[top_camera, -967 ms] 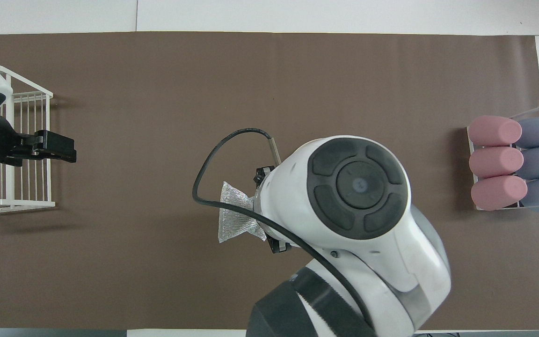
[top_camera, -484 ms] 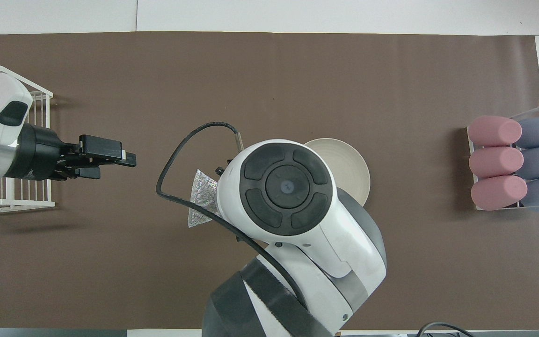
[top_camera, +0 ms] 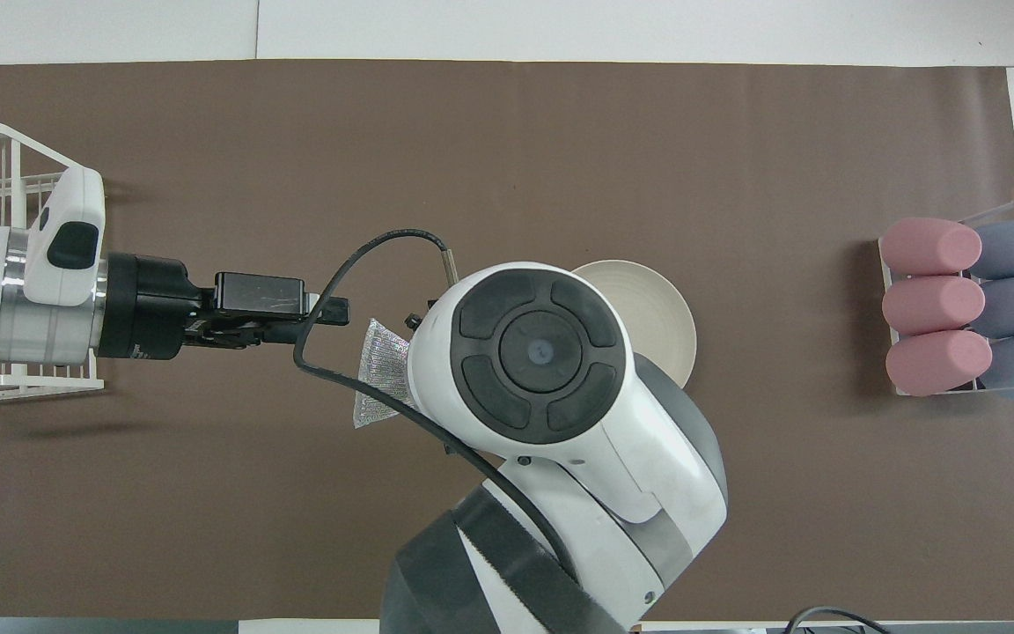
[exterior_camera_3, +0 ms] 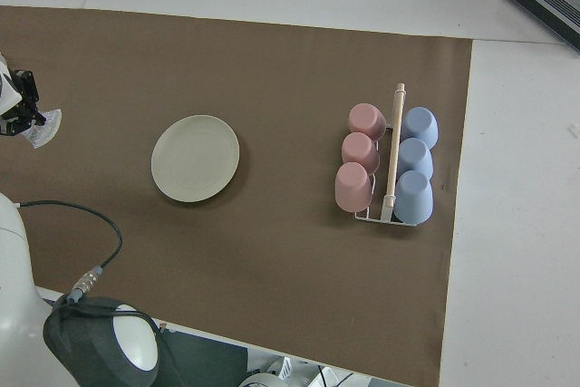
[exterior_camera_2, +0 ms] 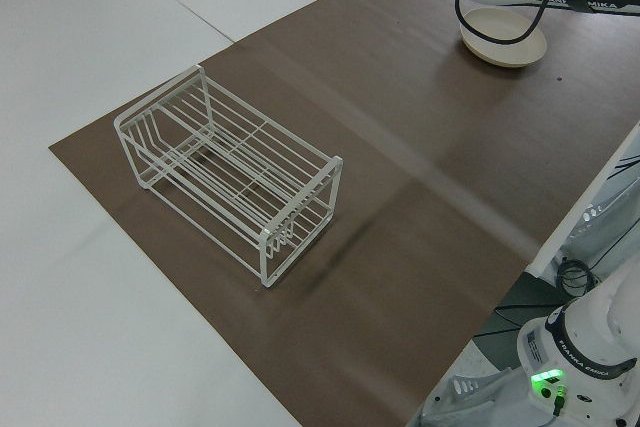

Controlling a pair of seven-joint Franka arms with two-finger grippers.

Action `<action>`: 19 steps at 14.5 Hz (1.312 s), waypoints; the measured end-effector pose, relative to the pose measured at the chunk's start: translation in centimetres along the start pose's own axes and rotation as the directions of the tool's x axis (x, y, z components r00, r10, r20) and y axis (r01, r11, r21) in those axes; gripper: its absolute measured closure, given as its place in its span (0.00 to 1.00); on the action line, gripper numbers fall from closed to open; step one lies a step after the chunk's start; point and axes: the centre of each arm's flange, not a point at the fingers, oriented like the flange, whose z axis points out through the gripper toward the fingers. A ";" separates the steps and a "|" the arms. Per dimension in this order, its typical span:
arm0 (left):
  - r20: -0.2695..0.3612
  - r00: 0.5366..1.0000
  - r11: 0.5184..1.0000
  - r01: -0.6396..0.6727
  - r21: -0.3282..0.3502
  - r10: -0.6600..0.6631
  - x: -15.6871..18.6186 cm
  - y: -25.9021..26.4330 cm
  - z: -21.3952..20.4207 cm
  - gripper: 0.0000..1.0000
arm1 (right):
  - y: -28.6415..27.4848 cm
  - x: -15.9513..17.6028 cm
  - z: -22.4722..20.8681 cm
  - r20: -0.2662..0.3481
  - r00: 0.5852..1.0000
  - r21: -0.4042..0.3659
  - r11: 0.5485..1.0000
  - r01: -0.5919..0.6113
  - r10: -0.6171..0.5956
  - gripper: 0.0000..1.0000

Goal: Wipe plate with sponge

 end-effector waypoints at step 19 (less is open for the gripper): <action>0.122 0.974 0.982 -0.190 -0.020 0.191 -1.2 0.0 3.7 0.96 | 0.0 0.0 0.0 0.000 1.000 0.000 1.000 0.000 0.000 0.98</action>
